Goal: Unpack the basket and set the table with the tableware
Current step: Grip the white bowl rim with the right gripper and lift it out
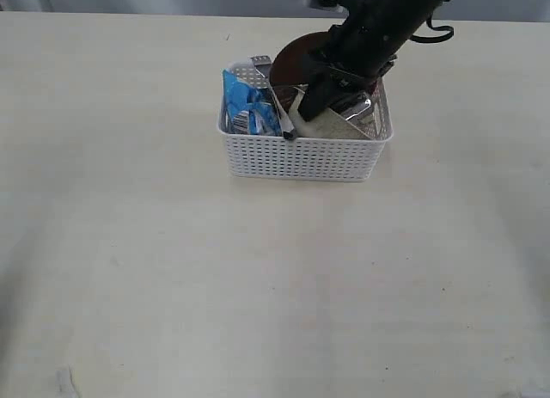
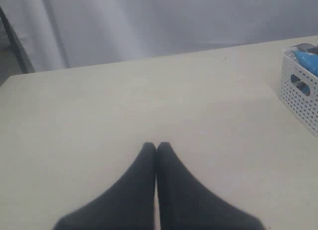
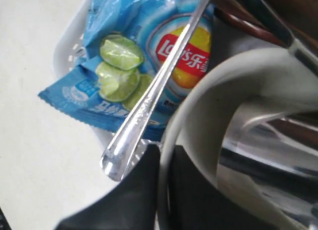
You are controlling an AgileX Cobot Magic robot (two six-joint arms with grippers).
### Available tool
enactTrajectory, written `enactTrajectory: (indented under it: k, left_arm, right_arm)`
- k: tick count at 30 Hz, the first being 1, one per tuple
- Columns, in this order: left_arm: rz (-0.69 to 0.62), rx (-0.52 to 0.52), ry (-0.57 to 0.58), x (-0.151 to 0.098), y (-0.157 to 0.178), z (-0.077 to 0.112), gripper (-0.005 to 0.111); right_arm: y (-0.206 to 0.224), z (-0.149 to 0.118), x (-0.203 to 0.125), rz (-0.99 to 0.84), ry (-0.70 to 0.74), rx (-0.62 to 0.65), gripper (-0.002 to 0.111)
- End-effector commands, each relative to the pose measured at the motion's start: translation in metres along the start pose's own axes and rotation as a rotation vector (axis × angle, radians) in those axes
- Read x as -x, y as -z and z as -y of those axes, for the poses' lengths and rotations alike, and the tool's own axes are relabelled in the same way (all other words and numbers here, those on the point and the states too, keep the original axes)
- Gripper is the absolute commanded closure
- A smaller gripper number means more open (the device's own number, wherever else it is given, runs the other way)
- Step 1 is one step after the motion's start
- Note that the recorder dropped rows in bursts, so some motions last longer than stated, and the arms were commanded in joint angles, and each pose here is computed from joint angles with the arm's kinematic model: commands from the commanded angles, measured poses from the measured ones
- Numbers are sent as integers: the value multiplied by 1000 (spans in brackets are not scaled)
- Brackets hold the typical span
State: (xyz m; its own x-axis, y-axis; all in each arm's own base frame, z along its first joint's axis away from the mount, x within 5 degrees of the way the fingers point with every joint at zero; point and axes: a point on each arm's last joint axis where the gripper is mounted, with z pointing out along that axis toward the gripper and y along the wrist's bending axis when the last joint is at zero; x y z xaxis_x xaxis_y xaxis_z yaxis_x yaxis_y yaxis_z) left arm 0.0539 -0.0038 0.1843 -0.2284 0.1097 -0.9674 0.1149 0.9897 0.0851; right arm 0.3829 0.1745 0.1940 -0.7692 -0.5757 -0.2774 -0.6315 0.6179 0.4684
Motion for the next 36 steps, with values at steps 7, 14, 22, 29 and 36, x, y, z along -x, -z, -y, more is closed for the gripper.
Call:
enactTrajectory:
  k: [7,14,22,29,36]
  left_arm:
    - [11,-10,9,0,0,1,107]
    - [11,-10,9,0,0,1,107]
    - [11,-10,11,0,0,1,107]
    - [11,-10,9,0,0,1,107]
    - [11,-10,9,0,0,1,107]
  right_arm:
    - [5,-9,2,25,12,84,109]
    - [6,-16,7,79,74,156,109]
    - [8,-20,11,127,92,202,109]
    - [5,-22,10,108,120,189,109]
    - [-4,-41,10,7,277,25,109]
